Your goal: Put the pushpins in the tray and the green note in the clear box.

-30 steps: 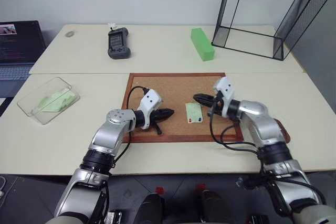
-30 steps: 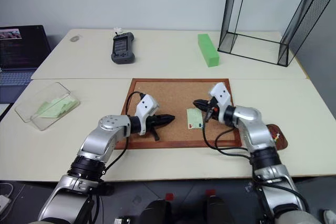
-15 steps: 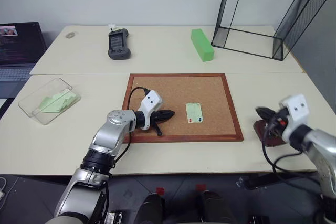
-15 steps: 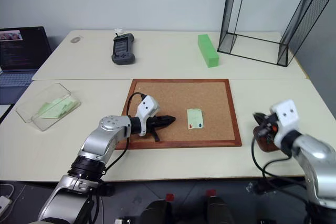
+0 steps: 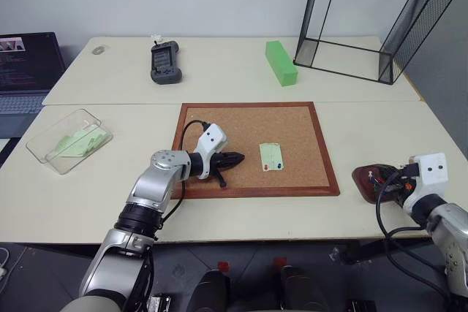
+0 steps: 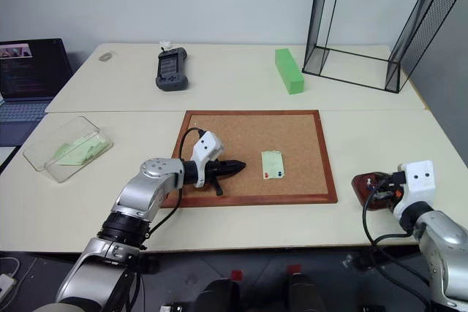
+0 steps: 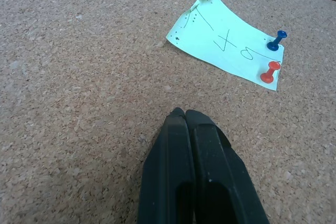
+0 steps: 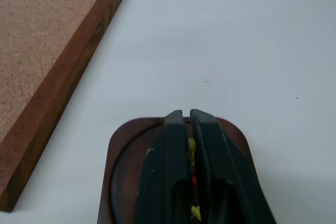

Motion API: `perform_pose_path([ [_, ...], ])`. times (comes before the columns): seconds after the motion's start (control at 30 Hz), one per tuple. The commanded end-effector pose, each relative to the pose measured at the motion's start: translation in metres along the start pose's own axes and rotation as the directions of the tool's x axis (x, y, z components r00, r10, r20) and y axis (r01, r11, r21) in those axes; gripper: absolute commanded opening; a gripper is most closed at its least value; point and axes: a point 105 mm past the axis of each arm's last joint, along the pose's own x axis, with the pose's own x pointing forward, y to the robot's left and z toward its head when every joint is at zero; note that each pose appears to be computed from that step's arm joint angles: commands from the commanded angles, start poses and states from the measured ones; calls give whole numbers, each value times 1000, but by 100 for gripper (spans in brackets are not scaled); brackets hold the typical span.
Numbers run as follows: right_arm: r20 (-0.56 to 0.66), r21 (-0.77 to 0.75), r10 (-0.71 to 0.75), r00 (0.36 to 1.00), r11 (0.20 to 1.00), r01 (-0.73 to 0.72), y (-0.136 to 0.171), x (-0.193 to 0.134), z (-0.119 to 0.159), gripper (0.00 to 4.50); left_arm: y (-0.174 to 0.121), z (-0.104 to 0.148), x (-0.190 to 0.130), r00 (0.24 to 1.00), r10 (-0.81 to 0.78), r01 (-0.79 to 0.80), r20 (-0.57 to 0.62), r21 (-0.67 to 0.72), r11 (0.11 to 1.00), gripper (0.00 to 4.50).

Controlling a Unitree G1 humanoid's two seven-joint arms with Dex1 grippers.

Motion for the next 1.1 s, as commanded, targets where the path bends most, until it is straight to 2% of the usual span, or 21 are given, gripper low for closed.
perform_pose_path([
  [0.03, 24, 1, -3, 1000, 1000, 3, -1, -2, 6, 140, -3, 2, 3, 1000, -18, 18, -6, 26, 1000, 0],
  [0.07, 24, 8, 1, 1000, 1000, -2, 1, -2, 5, 158, -3, 2, 2, 1000, -16, 16, -7, 27, 1000, 0],
  [0.47, 30, 20, 4, 1000, 1000, -5, 0, 0, 7, 158, -2, 2, 2, 1000, -16, 17, -8, 31, 999, 0],
  [0.63, 51, 90, 47, 998, 995, -52, 7, 2, 10, 158, -2, 3, 3, 1000, -19, 20, -6, 33, 999, 0],
  [0.83, 109, 299, 83, 991, 948, -113, 11, 3, 22, 158, -2, 5, 2, 1000, -21, 22, -5, 37, 999, 0],
  [1.1, 89, 291, 68, 994, 952, -91, 6, 1, 21, 158, -4, 3, 2, 1000, -25, 25, -7, 35, 999, 0],
])
